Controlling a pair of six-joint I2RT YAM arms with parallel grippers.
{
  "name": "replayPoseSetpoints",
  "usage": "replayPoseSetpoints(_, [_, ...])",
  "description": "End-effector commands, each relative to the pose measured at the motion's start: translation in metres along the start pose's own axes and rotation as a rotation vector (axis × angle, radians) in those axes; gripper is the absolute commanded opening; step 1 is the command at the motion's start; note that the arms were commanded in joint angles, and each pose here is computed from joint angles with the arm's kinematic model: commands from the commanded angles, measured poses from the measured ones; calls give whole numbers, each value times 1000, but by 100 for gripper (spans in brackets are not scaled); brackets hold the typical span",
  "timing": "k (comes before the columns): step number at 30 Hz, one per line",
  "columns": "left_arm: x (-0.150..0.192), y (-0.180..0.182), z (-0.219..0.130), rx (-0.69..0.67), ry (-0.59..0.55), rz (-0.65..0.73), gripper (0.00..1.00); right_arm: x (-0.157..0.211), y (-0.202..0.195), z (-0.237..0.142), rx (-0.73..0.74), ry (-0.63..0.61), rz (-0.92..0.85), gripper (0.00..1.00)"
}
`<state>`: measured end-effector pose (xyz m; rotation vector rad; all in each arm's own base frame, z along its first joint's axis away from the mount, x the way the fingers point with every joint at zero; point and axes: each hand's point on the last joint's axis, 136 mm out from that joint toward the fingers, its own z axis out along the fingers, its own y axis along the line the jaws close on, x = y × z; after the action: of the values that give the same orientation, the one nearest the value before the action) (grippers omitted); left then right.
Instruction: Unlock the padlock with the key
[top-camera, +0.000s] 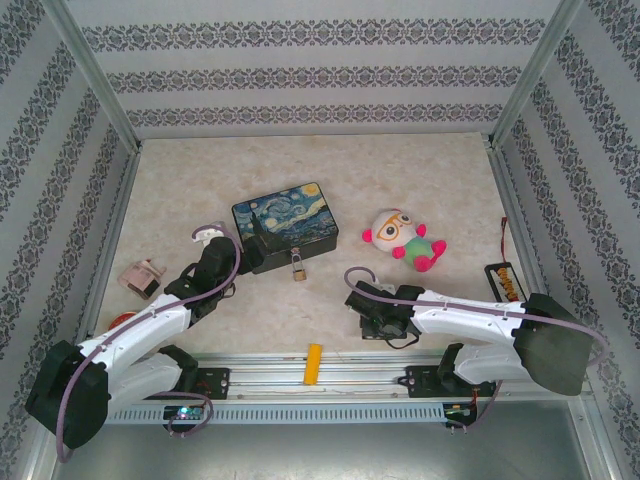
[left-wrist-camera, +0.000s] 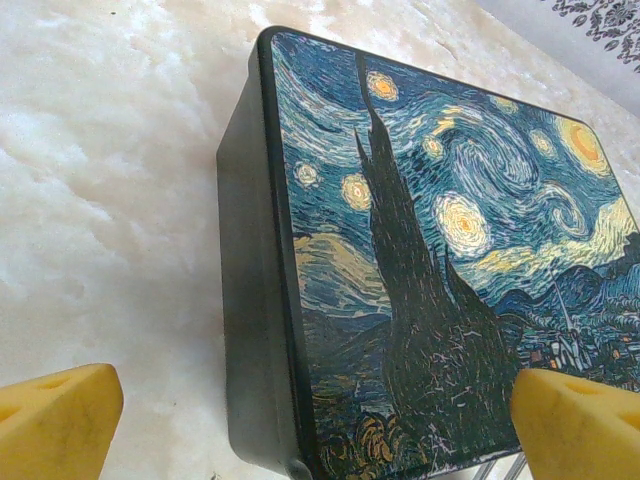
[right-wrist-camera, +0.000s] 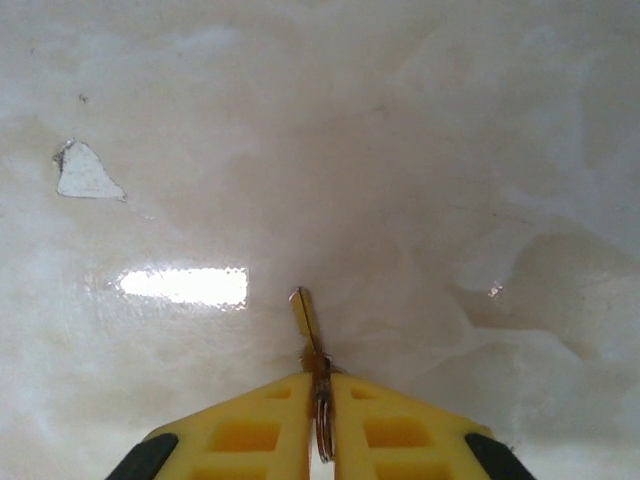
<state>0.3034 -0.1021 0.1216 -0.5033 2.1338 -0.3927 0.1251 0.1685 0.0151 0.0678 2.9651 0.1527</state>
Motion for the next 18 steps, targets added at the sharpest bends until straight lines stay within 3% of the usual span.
replayPoseSetpoints(1, [-6, 0, -3, 2, -18, -19, 99, 2, -4, 0, 9, 9, 2, 8])
replayPoseSetpoints(7, [-10, 3, -7, -2, -37, -19, 99, -4, -3, -11, -4, -21, -11, 0])
replayPoseSetpoints(12, [-18, 2, -14, -4, -65, 12, 99, -16, 11, -34, -39, -54, -82, 0])
replayPoseSetpoints(18, [-38, -15, -33, 94, -146, 104, 99, -32, 49, -76, -224, -38, -177, 0])
